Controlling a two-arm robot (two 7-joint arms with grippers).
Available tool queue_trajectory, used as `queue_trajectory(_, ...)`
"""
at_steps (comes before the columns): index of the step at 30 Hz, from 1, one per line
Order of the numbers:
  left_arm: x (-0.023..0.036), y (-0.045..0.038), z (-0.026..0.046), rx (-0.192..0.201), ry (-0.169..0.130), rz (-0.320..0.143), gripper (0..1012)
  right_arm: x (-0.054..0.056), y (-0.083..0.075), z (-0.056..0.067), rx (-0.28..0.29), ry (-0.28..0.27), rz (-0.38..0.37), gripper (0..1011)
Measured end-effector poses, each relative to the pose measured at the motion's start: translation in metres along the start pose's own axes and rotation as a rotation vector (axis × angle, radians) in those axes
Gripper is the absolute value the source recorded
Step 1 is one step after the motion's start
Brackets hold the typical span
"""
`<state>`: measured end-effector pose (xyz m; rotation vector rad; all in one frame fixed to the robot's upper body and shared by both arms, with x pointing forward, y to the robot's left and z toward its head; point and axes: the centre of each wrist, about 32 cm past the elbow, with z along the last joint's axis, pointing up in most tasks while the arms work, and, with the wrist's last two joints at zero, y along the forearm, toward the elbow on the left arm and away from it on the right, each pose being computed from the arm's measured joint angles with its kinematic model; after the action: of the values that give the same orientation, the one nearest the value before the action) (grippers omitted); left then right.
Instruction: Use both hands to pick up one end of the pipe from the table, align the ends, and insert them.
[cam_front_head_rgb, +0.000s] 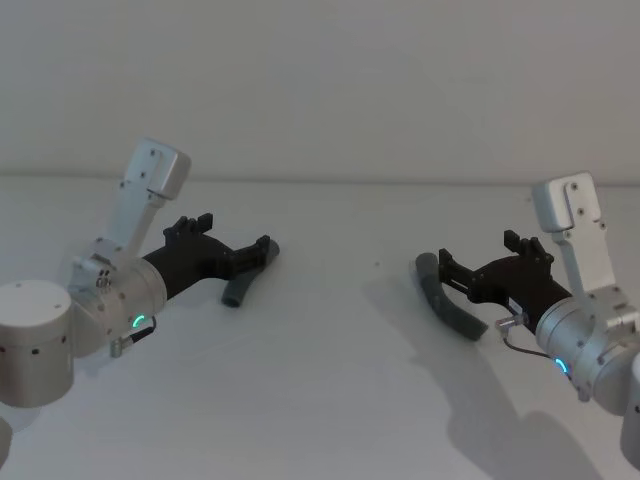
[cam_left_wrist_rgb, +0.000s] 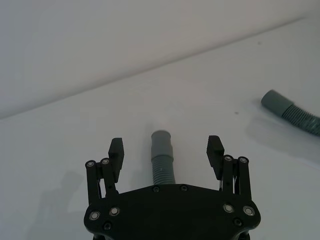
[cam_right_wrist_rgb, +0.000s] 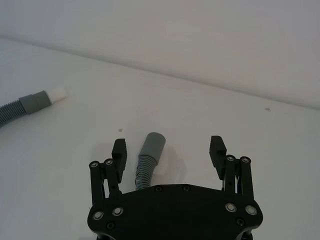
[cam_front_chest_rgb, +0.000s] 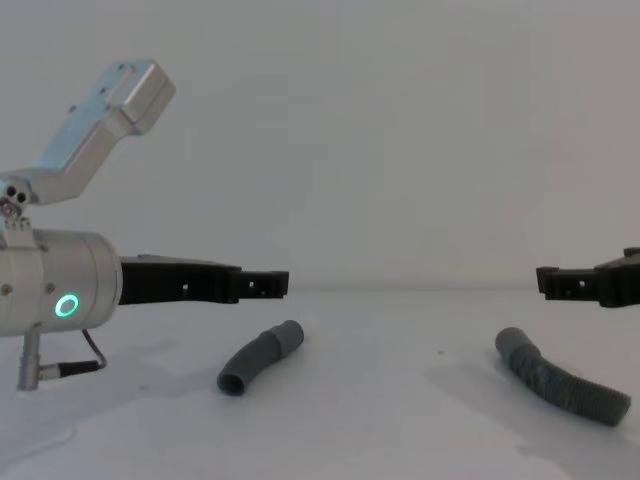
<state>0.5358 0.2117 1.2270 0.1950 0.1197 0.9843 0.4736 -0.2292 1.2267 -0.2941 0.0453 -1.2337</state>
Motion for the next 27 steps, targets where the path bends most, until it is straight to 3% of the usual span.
queue_trajectory(10,0.0017,-0.0042,0.0035,0.053,-0.009,0.005,1001,-0.003,0.003,0.001,-0.027,0.015,0.003,1002)
queue_trajectory(27,-0.0001,-0.0264,-0.0077,0.096,0.028,-0.012,1001,-0.009,0.010,-0.004,-0.052,0.007,-0.001,1002)
